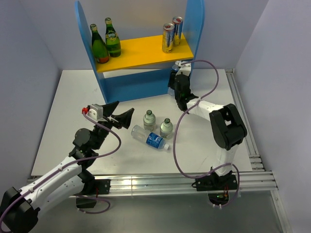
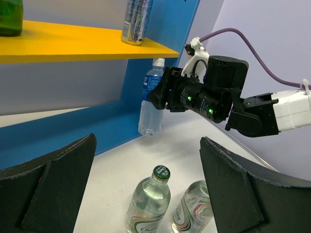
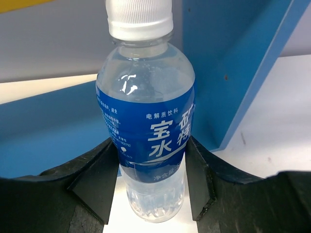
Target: Place and organize the beverage onto the shelf
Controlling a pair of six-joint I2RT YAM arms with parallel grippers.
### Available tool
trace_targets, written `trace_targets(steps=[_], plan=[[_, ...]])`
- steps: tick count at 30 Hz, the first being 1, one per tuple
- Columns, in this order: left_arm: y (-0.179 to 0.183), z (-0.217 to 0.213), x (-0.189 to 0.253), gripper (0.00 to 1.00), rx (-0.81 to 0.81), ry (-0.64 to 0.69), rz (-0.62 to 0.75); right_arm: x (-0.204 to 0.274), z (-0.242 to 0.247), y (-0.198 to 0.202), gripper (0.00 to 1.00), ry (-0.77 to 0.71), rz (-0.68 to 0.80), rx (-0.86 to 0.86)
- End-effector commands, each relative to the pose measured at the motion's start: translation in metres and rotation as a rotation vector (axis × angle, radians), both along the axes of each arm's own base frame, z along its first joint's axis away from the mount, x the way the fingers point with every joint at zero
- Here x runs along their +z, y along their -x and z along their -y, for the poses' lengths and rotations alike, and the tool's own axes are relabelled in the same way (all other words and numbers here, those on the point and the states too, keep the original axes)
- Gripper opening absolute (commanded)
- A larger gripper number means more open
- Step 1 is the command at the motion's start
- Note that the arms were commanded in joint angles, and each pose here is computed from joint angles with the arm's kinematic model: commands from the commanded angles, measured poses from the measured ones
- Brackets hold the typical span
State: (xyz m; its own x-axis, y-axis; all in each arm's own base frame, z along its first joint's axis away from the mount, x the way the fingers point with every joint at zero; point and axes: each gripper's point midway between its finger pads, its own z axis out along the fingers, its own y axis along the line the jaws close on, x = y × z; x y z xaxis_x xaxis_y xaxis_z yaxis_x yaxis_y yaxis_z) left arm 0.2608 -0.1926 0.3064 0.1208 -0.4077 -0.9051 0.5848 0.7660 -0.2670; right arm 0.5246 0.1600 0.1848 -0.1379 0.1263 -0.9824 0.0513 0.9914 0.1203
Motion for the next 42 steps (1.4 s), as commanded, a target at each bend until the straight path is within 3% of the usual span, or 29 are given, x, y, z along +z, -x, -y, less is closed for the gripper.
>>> trace_targets(steps=[1,16,24,29,32,34,36,42], plan=[[0.001,-0.002,0.012,0.94,0.006,0.022,0.043,0.143,0.008,-0.008,0.0,-0.154,0.433,-0.081],[-0.001,-0.005,0.011,0.94,0.027,0.019,0.046,0.099,-0.018,-0.075,0.0,-0.014,0.392,-0.08],[0.001,-0.009,0.015,0.94,0.04,0.021,0.06,0.043,-0.029,-0.1,0.0,0.109,0.274,-0.052],[0.001,-0.007,0.013,0.94,0.034,0.019,0.055,0.021,-0.025,-0.096,0.3,0.112,0.245,-0.061],[0.0,-0.007,0.013,0.94,0.033,0.018,0.055,0.02,-0.028,-0.093,0.38,0.099,0.25,-0.04],[0.001,-0.007,0.014,0.94,0.031,0.018,0.056,0.019,-0.028,-0.094,0.64,0.104,0.232,-0.039],[0.002,-0.008,0.015,0.94,0.033,0.021,0.059,0.021,-0.028,-0.092,0.98,0.098,0.244,-0.038],[0.003,-0.008,0.016,0.94,0.031,0.023,0.062,0.018,-0.025,-0.089,1.0,0.101,0.234,-0.047]])
